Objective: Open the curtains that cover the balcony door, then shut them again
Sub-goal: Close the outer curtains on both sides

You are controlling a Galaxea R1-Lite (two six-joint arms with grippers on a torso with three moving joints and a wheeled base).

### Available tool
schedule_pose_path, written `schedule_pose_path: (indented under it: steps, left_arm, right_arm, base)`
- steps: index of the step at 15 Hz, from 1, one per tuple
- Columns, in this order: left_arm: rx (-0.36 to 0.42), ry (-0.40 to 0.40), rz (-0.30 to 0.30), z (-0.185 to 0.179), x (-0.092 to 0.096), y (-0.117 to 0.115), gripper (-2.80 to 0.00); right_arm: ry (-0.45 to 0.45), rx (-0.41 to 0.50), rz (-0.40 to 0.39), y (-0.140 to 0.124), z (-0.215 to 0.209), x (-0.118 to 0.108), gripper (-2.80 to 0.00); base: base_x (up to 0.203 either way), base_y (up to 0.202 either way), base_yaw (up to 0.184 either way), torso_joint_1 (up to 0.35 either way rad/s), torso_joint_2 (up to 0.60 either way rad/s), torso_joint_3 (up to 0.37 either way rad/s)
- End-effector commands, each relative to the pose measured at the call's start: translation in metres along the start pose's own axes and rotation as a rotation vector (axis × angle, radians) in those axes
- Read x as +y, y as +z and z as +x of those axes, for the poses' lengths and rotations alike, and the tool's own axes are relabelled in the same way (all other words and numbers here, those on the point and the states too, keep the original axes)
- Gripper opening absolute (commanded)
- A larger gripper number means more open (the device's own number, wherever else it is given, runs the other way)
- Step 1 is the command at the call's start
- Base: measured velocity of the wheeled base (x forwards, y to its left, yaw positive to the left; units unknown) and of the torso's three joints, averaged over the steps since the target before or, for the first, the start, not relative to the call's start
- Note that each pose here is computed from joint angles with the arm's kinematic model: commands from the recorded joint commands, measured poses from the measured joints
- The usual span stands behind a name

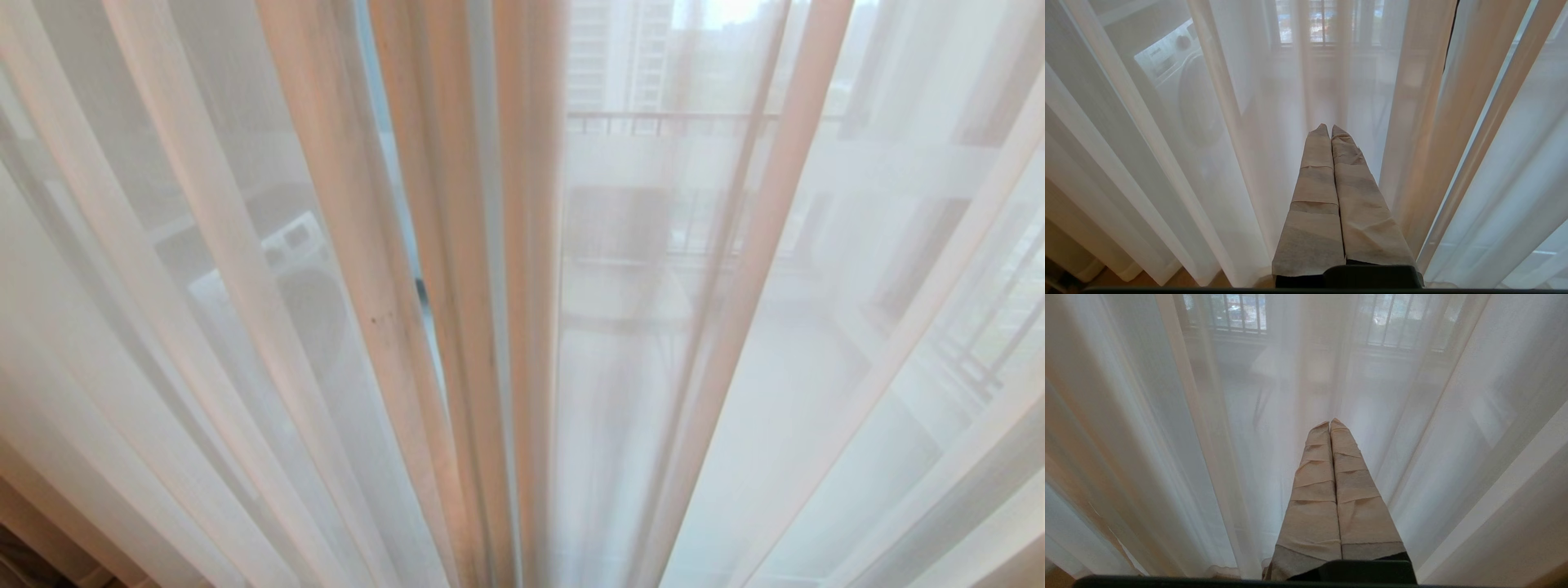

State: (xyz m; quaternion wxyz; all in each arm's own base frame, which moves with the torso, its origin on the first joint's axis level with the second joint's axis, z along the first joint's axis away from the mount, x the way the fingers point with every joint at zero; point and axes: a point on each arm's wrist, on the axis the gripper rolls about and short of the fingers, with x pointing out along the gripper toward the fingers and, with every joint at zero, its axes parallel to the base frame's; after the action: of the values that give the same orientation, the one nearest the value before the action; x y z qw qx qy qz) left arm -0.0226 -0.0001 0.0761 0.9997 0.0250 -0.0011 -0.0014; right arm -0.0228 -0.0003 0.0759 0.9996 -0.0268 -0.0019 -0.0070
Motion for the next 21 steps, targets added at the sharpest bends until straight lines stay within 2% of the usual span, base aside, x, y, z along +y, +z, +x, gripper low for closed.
schedule_pose_path:
  steps: [1, 21]
  left_arm:
    - [-0.004, 0.001, 0.001, -0.0002, 0.0, 0.0, -2.8]
    - [-0.004, 0.0, -0.001, -0.0002, 0.0, 0.0, -2.8]
  right_arm:
    - [0.0, 0.0, -0.002, 0.0, 0.0, 0.0, -2.8]
    - [0.0, 0.0, -0.002, 0.0001, 0.0001, 0.0, -2.8]
  base:
    - [0.0, 0.0, 0.0, 0.0, 0.0, 0.0]
    - [0.0, 0.0, 0.0, 0.0, 0.0, 0.0]
